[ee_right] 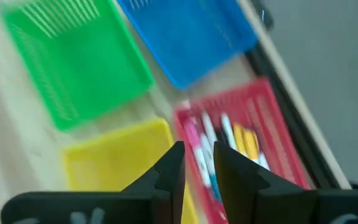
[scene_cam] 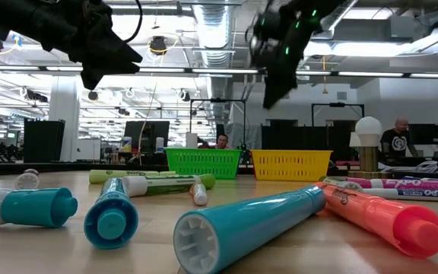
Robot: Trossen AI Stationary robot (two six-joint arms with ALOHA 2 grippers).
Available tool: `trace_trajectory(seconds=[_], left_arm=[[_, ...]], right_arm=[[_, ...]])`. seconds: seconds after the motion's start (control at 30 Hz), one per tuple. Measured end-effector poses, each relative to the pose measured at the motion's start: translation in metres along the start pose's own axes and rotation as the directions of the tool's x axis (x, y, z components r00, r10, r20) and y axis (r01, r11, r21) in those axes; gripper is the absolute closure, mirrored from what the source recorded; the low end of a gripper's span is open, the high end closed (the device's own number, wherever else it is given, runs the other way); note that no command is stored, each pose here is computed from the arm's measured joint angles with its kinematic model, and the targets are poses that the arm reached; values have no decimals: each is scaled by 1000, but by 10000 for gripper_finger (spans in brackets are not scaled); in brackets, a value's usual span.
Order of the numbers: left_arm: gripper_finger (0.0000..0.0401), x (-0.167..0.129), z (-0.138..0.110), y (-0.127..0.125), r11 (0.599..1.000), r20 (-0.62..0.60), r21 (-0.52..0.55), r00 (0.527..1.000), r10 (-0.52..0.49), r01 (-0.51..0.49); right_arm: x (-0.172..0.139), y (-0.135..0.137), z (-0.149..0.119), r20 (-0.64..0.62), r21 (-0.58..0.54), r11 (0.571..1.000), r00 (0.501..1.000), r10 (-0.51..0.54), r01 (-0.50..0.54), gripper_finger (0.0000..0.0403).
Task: Pick & Place Markers
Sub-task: Put the orange highlighter into the red bin
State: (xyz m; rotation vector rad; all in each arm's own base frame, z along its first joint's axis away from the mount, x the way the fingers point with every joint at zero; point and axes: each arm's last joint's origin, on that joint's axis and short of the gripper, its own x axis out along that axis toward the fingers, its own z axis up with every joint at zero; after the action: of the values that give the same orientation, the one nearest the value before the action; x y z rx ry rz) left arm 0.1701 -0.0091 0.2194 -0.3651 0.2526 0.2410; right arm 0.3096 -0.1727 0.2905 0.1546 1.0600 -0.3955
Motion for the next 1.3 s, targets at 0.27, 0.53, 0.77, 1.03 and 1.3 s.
trace_trajectory(seconds=[0.27,0.53,0.77,1.03,1.3], left_arm=[[285,0,3,-2,1000,32,-17,999,-15,15],[285,-2,3,-11,973,-8,-123,981,-195,193],[285,-9,4,-31,917,20,-162,930,-366,364],[285,-17,4,-56,841,82,-152,855,-513,519],[285,10,0,-91,847,-48,-135,850,-525,515]], right_arm=[[-73,27,-4,197,58,997,980,35,-48,330],[-116,69,-34,266,18,989,955,134,-144,330],[-125,104,-82,403,57,979,902,157,-196,330],[-122,124,-135,507,110,950,838,199,-292,330],[-125,123,-160,518,46,947,818,250,-318,330]])
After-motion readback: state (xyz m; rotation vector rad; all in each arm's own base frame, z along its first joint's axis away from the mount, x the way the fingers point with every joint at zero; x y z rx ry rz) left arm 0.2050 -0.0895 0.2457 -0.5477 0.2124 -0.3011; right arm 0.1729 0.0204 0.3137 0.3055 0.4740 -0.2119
